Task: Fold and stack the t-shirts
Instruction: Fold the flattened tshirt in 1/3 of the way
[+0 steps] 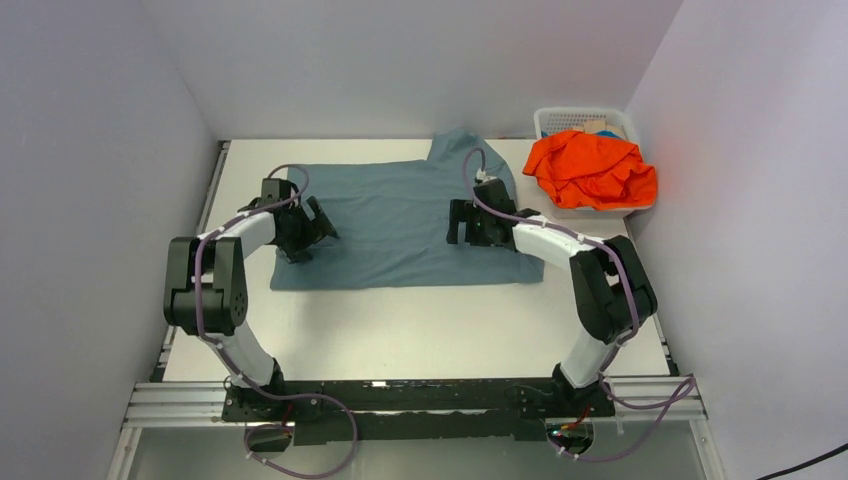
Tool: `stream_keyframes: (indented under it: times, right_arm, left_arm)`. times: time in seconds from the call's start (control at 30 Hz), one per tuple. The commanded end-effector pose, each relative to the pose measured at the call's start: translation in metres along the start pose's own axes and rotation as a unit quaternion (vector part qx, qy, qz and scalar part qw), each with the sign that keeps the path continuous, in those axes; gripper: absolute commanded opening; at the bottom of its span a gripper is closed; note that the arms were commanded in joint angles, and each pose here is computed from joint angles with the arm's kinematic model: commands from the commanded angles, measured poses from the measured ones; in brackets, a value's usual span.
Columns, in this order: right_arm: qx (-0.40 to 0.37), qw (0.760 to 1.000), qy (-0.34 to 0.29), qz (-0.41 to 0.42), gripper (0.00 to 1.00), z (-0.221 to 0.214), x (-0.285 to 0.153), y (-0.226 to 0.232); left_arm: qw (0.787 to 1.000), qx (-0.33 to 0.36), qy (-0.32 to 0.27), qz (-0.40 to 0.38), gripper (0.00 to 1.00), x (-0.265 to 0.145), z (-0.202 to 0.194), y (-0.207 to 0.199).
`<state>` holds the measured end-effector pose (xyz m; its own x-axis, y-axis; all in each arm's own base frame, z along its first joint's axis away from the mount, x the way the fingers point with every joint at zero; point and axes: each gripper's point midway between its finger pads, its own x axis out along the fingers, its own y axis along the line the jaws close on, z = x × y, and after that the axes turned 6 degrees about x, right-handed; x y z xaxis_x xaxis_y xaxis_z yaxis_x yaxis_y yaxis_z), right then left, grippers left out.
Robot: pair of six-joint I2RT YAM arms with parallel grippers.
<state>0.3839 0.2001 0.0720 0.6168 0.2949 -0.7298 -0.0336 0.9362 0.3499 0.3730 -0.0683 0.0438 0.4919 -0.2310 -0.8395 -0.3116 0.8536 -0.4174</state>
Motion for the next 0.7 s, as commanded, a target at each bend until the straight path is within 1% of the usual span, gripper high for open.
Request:
stream_keyframes:
  times: [0.0, 0.17, 0.27, 0.33, 0.47, 0.57, 0.67]
  right_arm:
    - [0.032, 0.997, 0.022, -0.067, 1.0, -0.026, 0.006, -0.04]
    - [0.053, 0.993, 0.063, -0.09, 1.0, -0.07, -0.013, -0.061]
    - [0.067, 0.988, 0.086, -0.11, 1.0, -0.101, -0.039, -0.076]
    - [0.073, 0.986, 0.109, -0.107, 1.0, -0.123, -0.055, -0.079]
    - [0.084, 0.978, 0.143, -0.127, 1.0, -0.161, -0.091, -0.087]
    - [0.109, 0.973, 0.152, -0.133, 1.0, -0.176, -0.112, -0.089]
    - [0.123, 0.972, 0.156, -0.127, 1.0, -0.184, -0.123, -0.089]
  left_arm:
    - [1.0, 0.009, 0.03, 0.001, 1.0, 0.01, -0.015, 0.005]
    - [0.998, 0.006, 0.044, 0.035, 1.0, 0.001, -0.047, 0.03]
    - [0.997, -0.001, 0.065, 0.037, 1.0, -0.006, -0.08, 0.04]
    - [0.997, -0.001, 0.072, 0.038, 0.99, -0.014, -0.099, 0.044]
    - [0.996, 0.0, 0.07, 0.064, 1.0, -0.036, -0.129, 0.058]
    - [0.994, -0.014, 0.063, 0.083, 0.99, -0.051, -0.146, 0.071]
    - [0.994, -0.023, 0.054, 0.089, 0.99, -0.063, -0.157, 0.078]
